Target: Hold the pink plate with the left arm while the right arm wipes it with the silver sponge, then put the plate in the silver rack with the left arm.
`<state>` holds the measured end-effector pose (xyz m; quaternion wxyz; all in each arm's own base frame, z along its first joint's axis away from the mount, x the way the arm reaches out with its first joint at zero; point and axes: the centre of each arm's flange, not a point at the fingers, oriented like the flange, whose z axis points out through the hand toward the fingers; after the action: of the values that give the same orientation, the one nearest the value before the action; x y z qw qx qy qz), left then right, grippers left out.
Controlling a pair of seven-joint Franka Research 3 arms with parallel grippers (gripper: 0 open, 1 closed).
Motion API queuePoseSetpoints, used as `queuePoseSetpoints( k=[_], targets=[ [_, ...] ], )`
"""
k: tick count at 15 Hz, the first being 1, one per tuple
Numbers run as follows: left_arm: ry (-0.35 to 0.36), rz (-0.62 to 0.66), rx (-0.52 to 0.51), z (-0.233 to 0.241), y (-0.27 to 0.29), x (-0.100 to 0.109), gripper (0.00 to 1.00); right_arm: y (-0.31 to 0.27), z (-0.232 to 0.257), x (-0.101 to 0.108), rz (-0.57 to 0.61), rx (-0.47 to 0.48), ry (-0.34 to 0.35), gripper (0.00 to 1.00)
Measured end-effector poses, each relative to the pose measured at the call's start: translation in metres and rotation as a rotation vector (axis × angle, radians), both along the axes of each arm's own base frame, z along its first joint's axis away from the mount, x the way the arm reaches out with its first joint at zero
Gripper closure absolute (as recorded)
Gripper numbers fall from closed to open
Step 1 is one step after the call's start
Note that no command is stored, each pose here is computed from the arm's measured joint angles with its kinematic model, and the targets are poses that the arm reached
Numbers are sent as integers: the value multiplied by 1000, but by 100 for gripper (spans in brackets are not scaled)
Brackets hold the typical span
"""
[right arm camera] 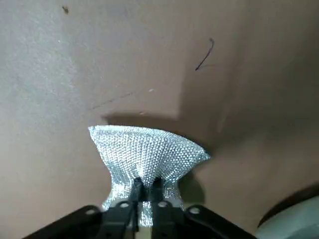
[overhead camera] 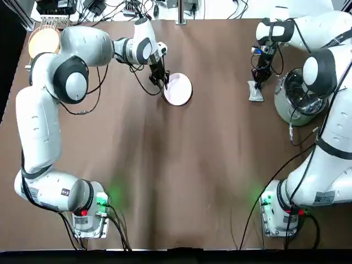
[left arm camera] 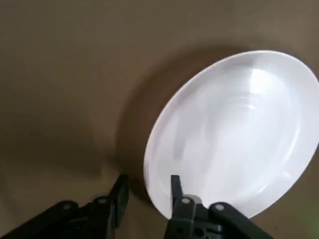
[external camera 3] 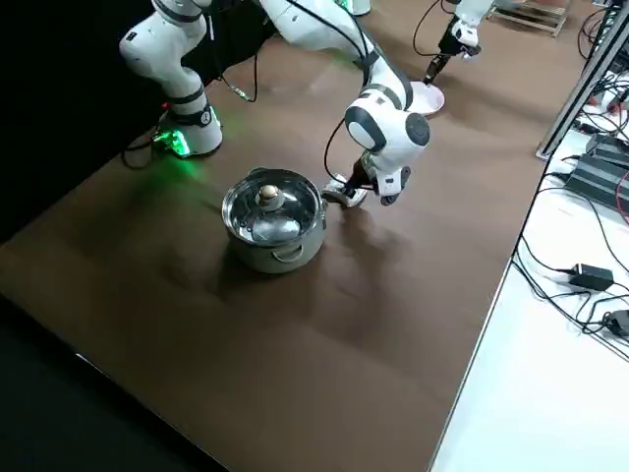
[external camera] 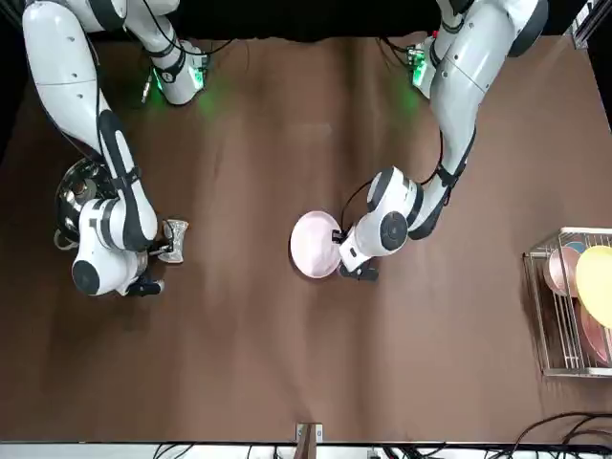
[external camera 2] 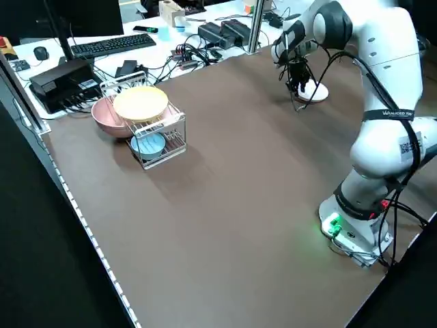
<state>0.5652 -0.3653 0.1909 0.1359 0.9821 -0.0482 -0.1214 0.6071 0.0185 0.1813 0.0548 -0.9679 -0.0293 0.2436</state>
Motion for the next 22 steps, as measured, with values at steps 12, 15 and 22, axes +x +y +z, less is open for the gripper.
queuePoseSetpoints(
  k=[12,15,22],
  targets=[
    [-18,8,3,-12,-2,0,89,61,76,45,-46,0,-76,99],
    [-19,9,2,-12,-2,0,97,105,99,52,-108,65,-96,99],
    [-27,0,6,-11,-3,0,97,244,123,40,-256,257,-146,99]
  ],
)
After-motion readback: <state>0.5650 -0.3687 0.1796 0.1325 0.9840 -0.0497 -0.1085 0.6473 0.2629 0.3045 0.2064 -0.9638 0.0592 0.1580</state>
